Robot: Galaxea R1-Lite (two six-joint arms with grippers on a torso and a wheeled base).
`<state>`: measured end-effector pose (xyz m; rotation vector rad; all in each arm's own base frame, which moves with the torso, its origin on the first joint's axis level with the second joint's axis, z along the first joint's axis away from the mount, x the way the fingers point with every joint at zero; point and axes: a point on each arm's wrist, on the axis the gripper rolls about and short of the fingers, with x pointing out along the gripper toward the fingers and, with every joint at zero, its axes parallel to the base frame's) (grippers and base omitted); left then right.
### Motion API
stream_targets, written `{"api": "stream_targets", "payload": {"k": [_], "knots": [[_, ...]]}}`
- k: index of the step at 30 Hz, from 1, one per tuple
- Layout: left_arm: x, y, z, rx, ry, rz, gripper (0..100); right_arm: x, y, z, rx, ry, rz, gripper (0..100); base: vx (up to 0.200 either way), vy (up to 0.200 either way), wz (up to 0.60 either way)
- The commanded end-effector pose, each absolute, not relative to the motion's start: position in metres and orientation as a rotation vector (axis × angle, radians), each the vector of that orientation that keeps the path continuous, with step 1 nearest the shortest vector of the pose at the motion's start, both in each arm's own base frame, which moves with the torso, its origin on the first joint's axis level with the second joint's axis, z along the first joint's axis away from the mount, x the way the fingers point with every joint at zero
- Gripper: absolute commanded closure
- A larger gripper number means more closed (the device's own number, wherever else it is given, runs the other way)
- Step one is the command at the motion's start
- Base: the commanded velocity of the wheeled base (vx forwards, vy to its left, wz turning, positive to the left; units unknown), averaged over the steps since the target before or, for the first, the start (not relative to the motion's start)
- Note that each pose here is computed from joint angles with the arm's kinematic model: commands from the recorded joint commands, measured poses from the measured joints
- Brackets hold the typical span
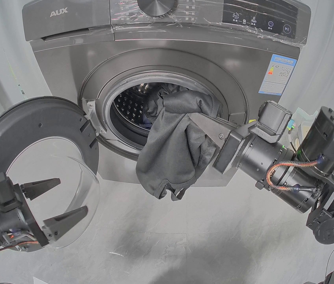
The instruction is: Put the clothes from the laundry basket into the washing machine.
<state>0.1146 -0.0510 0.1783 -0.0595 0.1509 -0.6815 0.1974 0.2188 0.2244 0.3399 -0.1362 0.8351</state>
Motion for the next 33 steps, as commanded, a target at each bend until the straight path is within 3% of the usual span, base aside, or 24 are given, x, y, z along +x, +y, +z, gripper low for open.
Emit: {"api": "stream_targets", "payload": {"k": [1,10,22,33], "knots": [[0.155,-0.084,0.157,-0.068,0.276,-0.742,0,0.200,0.220,0.226,0.346,-0.145,0.827,100,0.000,0.000,0.00],[0.188,-0.103,0.149,-0.108,0.319,-0.757,0,0.200,0.220,0.228,0.348,-0.153,0.828,100,0.000,0.000,0.00],[0.198,-0.127,0.131,-0.074,0.397,-0.814,0,0.202,0.223,0.226,0.346,-0.148,0.829,100,0.000,0.000,0.00],[0.232,-0.144,0.120,-0.095,0.355,-0.779,0,0.204,0.227,0.226,0.348,-0.150,0.832,100,0.000,0.000,0.00]]}}
